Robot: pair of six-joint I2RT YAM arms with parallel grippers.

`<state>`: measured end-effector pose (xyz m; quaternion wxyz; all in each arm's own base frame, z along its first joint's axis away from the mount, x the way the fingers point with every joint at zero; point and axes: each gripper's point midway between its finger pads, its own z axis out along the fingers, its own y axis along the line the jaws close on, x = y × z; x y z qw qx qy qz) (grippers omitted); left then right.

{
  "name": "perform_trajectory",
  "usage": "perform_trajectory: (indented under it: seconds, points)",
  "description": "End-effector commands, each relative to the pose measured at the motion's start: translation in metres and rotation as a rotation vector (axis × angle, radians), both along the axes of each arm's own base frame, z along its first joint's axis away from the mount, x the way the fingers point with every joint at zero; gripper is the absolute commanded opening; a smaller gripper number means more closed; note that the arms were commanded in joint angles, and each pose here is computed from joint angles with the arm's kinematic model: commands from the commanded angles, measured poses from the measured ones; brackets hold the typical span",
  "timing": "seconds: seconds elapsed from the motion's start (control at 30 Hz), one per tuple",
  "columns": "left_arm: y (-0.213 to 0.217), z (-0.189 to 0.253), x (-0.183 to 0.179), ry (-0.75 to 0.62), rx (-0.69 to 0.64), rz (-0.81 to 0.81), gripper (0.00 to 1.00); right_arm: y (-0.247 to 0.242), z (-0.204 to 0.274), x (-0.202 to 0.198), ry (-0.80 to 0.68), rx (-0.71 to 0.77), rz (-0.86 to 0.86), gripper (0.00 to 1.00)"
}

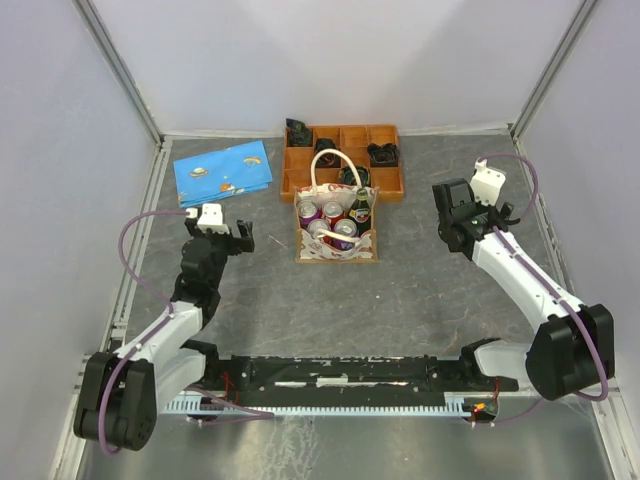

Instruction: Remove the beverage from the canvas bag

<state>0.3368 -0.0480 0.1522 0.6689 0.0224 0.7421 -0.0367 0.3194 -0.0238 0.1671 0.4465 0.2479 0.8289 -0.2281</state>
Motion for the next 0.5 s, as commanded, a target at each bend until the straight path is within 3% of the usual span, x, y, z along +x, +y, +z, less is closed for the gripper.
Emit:
perform_trajectory:
  seconds: [0.0, 0.47]
  points:
    - [-0.0084, 0.0232, 0.0096, -0.052, -0.054, -0.019, 0.99, -0.0024, 0.0143, 0.0029, -0.043, -0.01, -0.025, 0.99]
    - [-0.0125, 0.0258, 0.0104, -0.055, -0.062, -0.038, 0.99, 0.0036, 0.0148, 0.0059, -0.027, 0.006, 0.007, 0.99]
